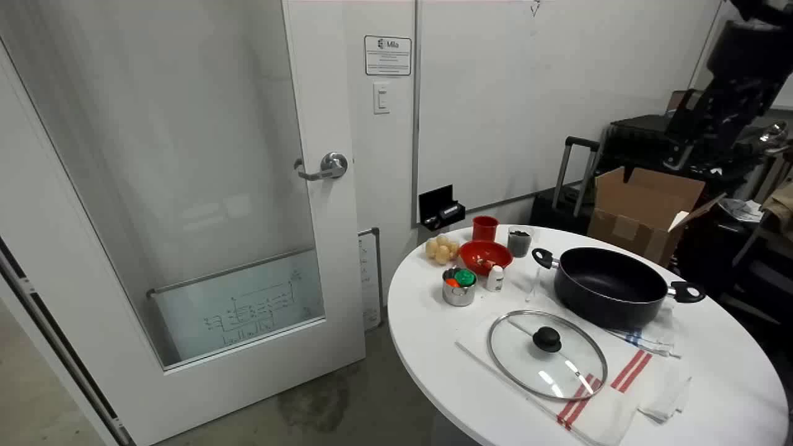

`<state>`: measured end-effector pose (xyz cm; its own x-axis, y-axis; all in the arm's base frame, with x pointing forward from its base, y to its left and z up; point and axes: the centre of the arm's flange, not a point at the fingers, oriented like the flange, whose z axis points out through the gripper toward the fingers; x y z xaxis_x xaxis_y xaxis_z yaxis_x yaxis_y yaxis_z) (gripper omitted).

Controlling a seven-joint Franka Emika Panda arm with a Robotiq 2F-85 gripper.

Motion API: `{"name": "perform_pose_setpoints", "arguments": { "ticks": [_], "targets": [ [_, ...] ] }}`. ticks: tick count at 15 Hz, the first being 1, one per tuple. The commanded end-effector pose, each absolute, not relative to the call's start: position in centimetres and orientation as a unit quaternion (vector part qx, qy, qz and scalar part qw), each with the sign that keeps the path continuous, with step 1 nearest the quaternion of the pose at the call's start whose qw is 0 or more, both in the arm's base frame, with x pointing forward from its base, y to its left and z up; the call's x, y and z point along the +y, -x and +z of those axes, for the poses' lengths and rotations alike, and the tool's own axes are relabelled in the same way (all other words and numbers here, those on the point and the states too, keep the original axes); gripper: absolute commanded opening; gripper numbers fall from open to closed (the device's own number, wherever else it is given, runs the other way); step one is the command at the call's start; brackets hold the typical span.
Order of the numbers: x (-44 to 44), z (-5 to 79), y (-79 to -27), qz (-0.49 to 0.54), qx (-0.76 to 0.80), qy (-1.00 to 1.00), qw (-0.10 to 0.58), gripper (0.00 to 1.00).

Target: Pick up the lid, then place it on the pot

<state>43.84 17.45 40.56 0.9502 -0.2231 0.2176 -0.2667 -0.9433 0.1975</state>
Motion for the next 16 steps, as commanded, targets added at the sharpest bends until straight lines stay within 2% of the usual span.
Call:
{"name": "perform_pose_setpoints", "arguments": {
  "ticks": [1,9,16],
  "targets": [
    [17.5,40.6,-43.8,0.097,-0.125,-0.981,0.113,1.00],
    [17.5,40.6,-43.8,0.097,-0.125,-0.981,0.113,1.00],
    [16.1,38.2,-46.0,0.062,-0.078,-0.992,0.074,1.00]
  ]
}}
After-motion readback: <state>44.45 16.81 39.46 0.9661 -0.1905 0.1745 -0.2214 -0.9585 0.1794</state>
